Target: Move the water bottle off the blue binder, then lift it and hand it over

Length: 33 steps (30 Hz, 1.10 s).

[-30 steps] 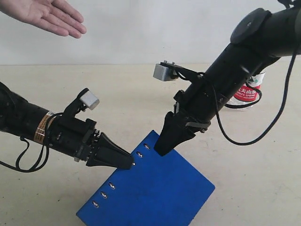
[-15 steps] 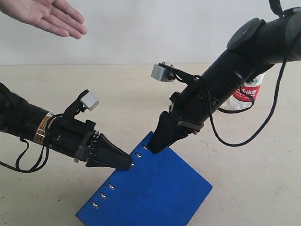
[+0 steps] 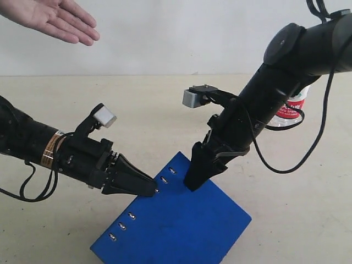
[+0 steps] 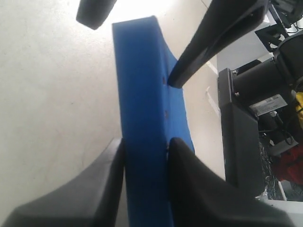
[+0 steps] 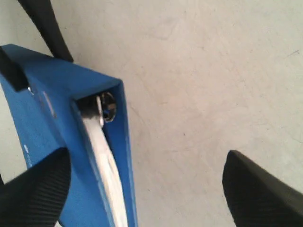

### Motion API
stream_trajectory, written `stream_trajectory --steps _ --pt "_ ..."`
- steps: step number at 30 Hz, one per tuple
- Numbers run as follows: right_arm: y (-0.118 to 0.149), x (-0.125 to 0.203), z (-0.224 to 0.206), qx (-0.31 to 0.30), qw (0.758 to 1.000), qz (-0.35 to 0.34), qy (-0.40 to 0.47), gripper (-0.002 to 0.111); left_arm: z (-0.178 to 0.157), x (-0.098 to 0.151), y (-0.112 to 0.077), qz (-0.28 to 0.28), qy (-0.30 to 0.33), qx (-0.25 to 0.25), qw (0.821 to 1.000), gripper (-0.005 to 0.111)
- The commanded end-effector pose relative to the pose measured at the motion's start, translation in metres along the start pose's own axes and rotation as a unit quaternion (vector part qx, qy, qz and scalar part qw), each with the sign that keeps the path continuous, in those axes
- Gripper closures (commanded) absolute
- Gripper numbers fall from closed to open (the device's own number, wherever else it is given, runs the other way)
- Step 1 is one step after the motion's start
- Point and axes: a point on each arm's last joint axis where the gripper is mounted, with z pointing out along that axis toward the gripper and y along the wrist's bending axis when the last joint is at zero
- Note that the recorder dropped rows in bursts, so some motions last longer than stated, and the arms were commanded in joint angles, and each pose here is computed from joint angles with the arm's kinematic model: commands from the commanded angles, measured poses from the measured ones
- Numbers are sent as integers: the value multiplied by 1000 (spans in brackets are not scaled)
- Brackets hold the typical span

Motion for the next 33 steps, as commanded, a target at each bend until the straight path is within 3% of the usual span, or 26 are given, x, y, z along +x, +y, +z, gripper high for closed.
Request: stream_trajectory --steps 1,4,9,14,16,21,23,26,28,30,33 --pt "-5 -2 0 27 999 -22 -11 34 0 -3 -3 30 -4 7 1000 102" --pt "-7 -1 8 2 1000 -7 -8 34 0 -3 -3 34 -4 7 999 102" --pt "1 1 25 -127 992 -8 -7 34 0 -3 -3 34 -4 7 999 102" --pt "8 -8 21 -152 987 -18 -55 37 0 -3 -3 34 -4 7 999 102" --pt "10 -9 17 -148 987 -24 -57 50 0 -3 -3 34 -4 7 999 102" --pt "13 -8 11 -134 988 -60 -52 103 -1 -3 -2 31 -3 1 999 102" --pt "14 -8 9 -131 986 -85 -56 108 -1 -3 -2 31 -3 1 999 98" --pt "15 -8 8 -131 984 -100 -61 108 -1 -4 -2 33 -3 -5 999 73" --pt "16 -8 6 -127 984 -105 -60 108 -4 -6 1 24 1 -40 999 64" --pt "21 -7 -4 -111 985 -124 -51 108 -10 -11 6 0 4 -114 993 69" --pt "39 -7 -33 -73 984 -151 -55 108 -24 -25 3 28 -3 -200 979 91"
